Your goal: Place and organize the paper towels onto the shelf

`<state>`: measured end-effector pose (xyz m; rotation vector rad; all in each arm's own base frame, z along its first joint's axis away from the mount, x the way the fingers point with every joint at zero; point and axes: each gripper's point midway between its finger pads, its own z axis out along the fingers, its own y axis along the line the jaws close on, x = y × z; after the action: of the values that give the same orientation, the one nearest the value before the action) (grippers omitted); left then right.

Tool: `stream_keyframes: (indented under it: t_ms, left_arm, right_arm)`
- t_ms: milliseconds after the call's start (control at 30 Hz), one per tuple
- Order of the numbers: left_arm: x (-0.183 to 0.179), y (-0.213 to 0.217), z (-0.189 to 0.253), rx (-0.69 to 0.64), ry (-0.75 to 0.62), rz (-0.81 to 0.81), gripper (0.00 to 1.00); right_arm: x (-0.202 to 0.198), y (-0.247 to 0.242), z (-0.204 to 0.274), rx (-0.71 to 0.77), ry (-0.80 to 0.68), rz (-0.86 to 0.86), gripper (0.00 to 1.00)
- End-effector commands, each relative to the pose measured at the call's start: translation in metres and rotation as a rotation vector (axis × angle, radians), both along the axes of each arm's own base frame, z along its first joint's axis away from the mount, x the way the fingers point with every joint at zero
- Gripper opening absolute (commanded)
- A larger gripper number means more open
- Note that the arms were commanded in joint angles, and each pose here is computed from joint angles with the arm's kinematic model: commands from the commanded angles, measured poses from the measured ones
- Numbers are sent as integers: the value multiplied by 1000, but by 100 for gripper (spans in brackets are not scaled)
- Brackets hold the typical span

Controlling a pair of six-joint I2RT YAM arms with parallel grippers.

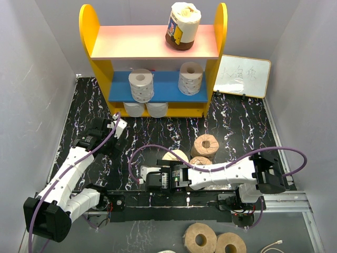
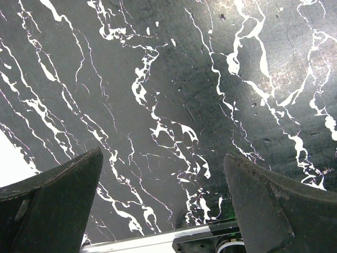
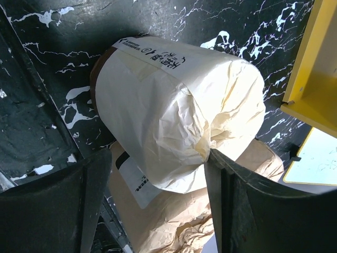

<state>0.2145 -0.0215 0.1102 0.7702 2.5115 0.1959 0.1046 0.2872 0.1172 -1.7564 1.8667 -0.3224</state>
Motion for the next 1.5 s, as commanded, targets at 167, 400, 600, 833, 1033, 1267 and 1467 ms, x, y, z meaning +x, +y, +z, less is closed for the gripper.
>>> stream_keyframes:
  t_ms: [167, 400, 600, 833, 1033, 1267, 1467]
  left_arm:
    - [1, 4, 3, 7, -24, 27, 99]
    - [1, 3, 9, 1, -24, 23, 99]
    - [0, 4, 7, 4, -20, 26, 99]
    - [0, 4, 7, 5, -17, 30, 99]
    - [1, 6, 6, 12, -19, 40, 99]
    - [2, 8, 4, 22, -18, 50, 99]
    - [6, 11, 0, 40, -21, 70, 98]
  right_arm:
    - [8, 10, -1, 41, -54, 6, 54]
    - [5, 13, -2, 66, -18, 22, 25]
    - [4, 10, -2, 59, -3, 18, 0]
    - [12, 32, 74, 162, -54, 4, 0]
    - [28, 46, 137, 203, -166, 14, 0]
    - [60, 47, 185, 209, -362, 24, 0]
    - [89, 53, 223, 258, -447, 37, 0]
